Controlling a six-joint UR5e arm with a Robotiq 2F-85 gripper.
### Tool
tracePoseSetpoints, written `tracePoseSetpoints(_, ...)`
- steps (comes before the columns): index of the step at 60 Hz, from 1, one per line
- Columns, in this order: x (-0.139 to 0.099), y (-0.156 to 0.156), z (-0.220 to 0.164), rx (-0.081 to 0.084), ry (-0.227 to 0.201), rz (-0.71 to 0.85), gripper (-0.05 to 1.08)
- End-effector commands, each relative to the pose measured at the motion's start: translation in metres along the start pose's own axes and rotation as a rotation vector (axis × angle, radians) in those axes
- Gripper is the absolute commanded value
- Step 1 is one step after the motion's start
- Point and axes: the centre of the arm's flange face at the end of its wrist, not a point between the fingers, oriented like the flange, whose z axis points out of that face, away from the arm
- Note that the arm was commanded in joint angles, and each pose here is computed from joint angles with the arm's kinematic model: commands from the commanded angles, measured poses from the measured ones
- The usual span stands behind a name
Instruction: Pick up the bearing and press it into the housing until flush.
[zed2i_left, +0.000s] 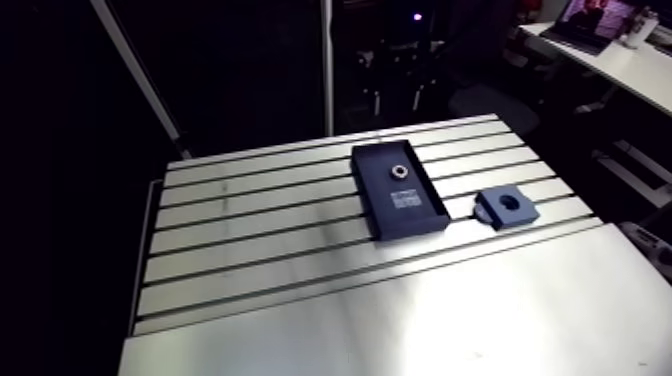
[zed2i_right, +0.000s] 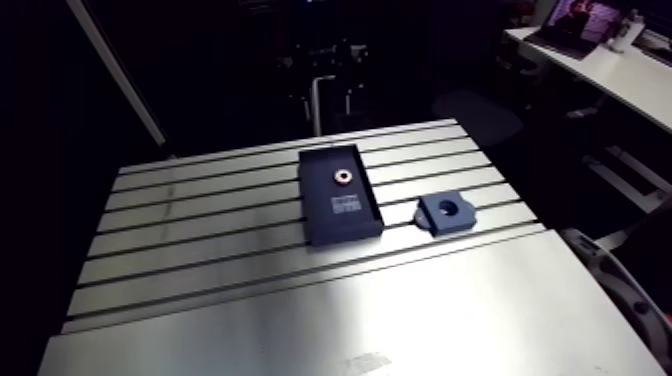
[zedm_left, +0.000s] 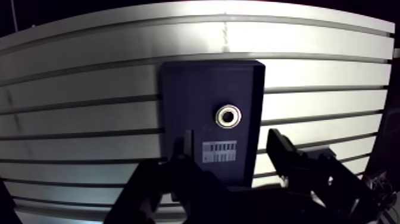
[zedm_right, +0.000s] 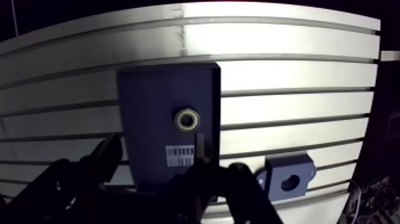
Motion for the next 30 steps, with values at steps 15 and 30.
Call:
tracePoseSetpoints(15,-0.004,0.008,0.023,0.000,-0.008,0.010,0.33)
tracePoseSetpoints(30,-0.006,0.008,0.032,0.002,-0.014,0.010,0.37)
